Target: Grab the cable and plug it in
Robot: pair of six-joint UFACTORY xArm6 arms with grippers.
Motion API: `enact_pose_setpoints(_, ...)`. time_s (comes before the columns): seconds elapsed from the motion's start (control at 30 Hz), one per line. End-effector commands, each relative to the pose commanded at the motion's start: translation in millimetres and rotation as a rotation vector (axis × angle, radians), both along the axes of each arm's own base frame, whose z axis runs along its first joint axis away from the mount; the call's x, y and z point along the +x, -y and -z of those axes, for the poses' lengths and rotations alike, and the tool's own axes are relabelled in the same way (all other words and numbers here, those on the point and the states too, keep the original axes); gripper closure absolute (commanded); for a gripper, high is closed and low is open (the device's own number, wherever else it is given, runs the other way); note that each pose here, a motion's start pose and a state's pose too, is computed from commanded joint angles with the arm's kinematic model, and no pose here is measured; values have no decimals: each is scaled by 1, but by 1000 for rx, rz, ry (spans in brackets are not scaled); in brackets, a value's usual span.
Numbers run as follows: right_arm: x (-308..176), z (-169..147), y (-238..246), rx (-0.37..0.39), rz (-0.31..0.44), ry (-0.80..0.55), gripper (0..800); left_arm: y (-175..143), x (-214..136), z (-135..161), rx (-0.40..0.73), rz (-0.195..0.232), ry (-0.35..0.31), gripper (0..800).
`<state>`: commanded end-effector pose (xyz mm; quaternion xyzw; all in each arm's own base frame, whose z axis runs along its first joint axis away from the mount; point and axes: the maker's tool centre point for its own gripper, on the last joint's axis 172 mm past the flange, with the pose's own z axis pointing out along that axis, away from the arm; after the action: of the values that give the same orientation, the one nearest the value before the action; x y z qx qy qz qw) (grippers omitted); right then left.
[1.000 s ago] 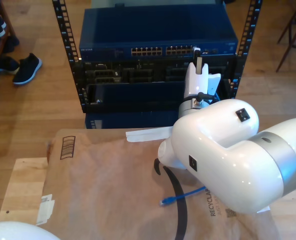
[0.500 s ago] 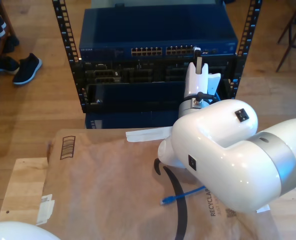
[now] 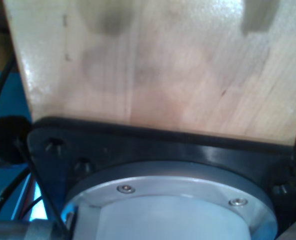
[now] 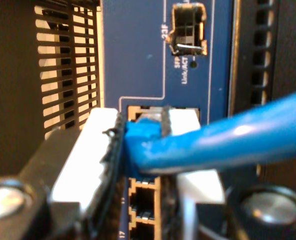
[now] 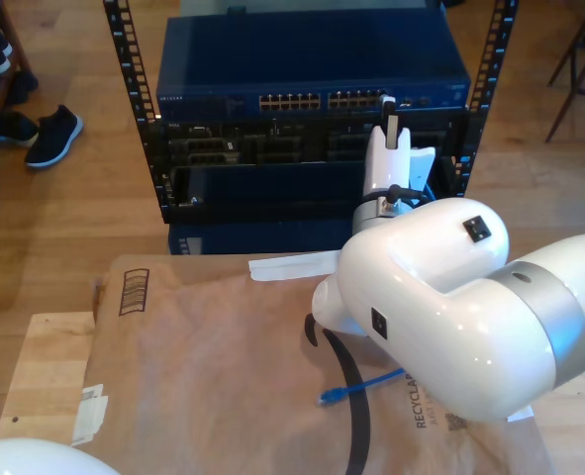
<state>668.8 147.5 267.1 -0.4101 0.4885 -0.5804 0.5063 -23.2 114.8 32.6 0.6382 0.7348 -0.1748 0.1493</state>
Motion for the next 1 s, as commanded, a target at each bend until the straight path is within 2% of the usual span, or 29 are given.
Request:
enact_pose_setpoints(0.83, 3, -5, -1, 6, -1, 11, 800, 0, 0, 0, 2, 0, 0, 0)
enact_pose_setpoints(1.0, 4, 2, -4, -1, -8, 2, 800, 0, 0, 0, 0, 0, 0, 0)
